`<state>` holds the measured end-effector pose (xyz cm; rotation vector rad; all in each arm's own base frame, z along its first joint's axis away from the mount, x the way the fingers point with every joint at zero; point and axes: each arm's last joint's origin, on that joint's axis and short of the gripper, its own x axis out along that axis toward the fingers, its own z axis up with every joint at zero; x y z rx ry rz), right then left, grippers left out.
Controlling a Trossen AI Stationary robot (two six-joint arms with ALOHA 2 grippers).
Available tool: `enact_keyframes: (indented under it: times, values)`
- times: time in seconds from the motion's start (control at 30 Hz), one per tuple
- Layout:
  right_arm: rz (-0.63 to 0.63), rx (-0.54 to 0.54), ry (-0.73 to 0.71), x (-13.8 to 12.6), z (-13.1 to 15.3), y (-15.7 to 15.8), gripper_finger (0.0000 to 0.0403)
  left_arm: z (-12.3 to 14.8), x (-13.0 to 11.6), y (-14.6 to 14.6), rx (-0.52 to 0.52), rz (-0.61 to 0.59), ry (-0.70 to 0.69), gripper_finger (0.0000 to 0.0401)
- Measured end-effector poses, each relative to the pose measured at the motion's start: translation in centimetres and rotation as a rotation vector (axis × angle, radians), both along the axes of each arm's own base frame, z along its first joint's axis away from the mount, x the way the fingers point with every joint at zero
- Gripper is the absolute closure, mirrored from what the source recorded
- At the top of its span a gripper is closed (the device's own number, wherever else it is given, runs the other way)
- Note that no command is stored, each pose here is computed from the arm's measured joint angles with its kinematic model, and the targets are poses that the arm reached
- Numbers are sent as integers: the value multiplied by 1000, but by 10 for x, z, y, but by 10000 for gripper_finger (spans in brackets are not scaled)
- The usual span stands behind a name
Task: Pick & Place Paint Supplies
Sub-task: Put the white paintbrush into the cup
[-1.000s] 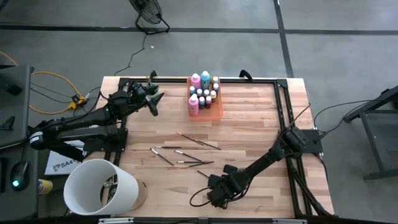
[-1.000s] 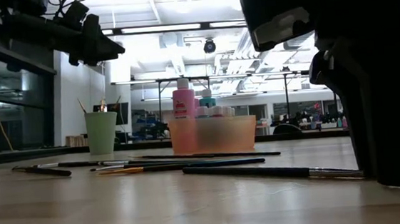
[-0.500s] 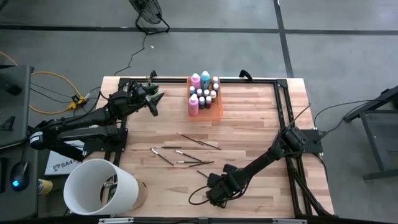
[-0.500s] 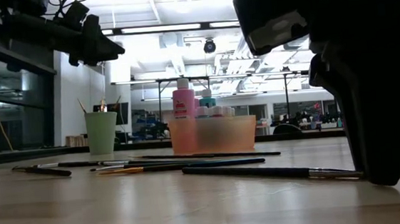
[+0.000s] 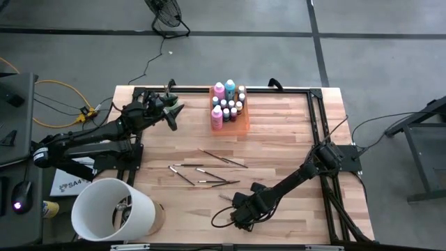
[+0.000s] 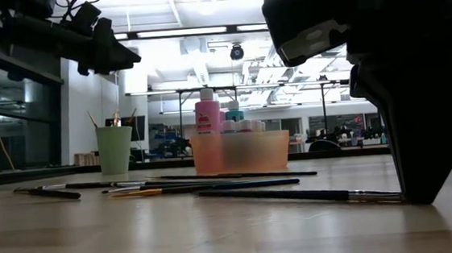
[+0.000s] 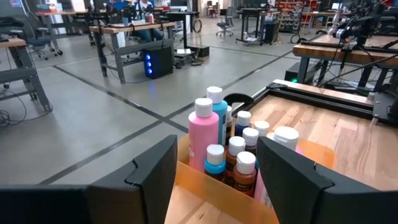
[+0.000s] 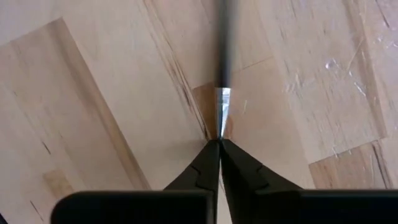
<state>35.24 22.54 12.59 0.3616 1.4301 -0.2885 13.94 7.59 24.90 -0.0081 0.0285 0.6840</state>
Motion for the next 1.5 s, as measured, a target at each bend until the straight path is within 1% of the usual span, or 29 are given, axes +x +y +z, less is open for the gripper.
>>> enact_keyframes:
  times: [0.27,0.77,0.83,0.93,1.03,1.1,1.3,1.4,1.5]
  values:
    - [3,11,6,0,0,0,399,-1,0,0,-3,1,5,188]
    - [32,-27,-84,-3,30,-6,399,-1,0,0,-3,1,5,188]
    - [33,-46,-77,-4,30,-7,399,-1,0,0,-3,1,5,188]
    - [42,-83,-28,-9,30,-10,399,-1,0,0,-3,-3,5,188]
    - [53,-156,24,-14,30,-17,399,0,0,-1,-2,-26,1,188]
    - [65,-225,45,-16,31,-23,399,0,1,-1,-6,-52,-1,188]
    - [168,-432,96,-16,42,-42,399,11,4,-5,-48,-206,-18,188]
    - [226,-573,95,-13,52,-50,399,18,4,-7,-81,-267,-31,188]
    - [312,-743,89,-10,61,-59,399,23,5,-8,-83,-309,-41,188]
